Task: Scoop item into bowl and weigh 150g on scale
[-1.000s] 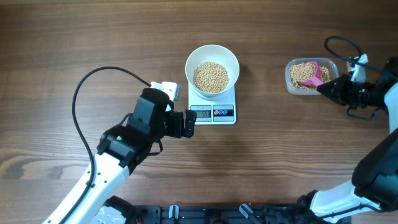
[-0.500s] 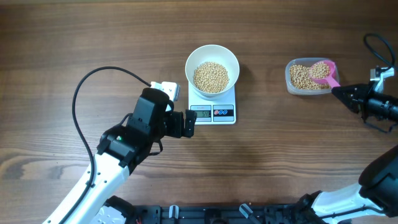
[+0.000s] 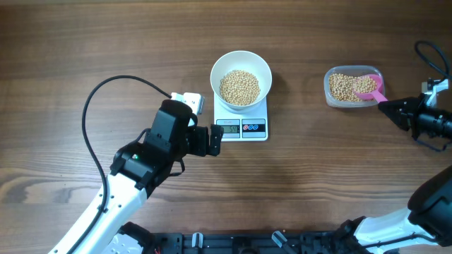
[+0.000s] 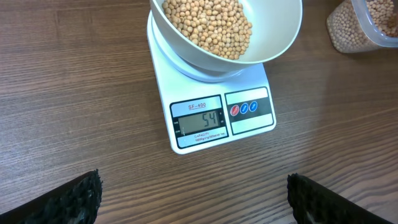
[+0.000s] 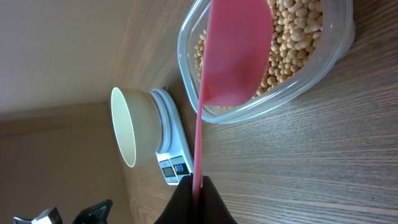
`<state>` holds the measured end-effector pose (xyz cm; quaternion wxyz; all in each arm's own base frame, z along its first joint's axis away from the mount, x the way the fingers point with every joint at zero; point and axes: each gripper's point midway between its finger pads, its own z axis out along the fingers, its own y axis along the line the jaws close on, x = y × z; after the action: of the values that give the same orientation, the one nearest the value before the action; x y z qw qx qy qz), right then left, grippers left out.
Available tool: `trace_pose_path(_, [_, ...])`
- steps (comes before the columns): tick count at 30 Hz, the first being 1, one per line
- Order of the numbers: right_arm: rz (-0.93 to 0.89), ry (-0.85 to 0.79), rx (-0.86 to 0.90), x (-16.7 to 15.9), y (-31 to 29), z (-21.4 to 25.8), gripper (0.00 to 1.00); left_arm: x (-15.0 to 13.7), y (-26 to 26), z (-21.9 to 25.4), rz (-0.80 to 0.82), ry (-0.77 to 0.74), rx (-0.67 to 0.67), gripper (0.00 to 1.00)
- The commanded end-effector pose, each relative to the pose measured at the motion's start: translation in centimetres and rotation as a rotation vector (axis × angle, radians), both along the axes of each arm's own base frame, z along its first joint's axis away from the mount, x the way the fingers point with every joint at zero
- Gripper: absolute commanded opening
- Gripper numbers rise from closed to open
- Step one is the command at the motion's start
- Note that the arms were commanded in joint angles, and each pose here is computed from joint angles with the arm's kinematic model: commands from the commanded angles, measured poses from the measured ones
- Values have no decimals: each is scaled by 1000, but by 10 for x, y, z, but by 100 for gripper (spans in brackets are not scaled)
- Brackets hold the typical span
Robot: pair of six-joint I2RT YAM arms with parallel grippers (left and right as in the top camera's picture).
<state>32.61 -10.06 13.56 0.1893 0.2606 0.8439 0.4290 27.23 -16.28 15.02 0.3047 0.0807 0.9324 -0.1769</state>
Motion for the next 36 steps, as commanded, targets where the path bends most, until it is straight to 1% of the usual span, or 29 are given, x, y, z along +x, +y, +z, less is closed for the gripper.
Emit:
trace_pose_path(1, [2,-33,60,2,5,4,4,3,2,1,-4,-14,16,100])
trace_pose_path(5, [4,-45,85,2,8,8,4,3,2,1,-4,-14,16,100])
trace_pose_path(7, [38,-120,110,2,15,19,4,3,2,1,-4,-14,16,100])
trace_pose_path(10, [50,-124,117,0,18,20,4,3,2,1,-4,-14,16,100])
trace_pose_path(14, [76,-235,172,1,26,39,4,3,2,1,-4,-14,16,100])
trace_pose_path(20, [73,-224,228,-5,34,46,4,3,2,1,-4,-14,16,100])
trace_pose_path(22, [86,-243,261,-4,42,53,4,3,2,1,-4,-14,16,100])
trace_pose_path(31, [338,-276,418,5,143,78,4,3,2,1,-4,-14,16,100])
trace_pose_path(34, [426,-221,434,7,176,73,4,3,2,1,-4,-14,16,100])
trace_pose_path(36, [487,-148,382,10,198,59,5,3,2,1,-4,-14,16,100])
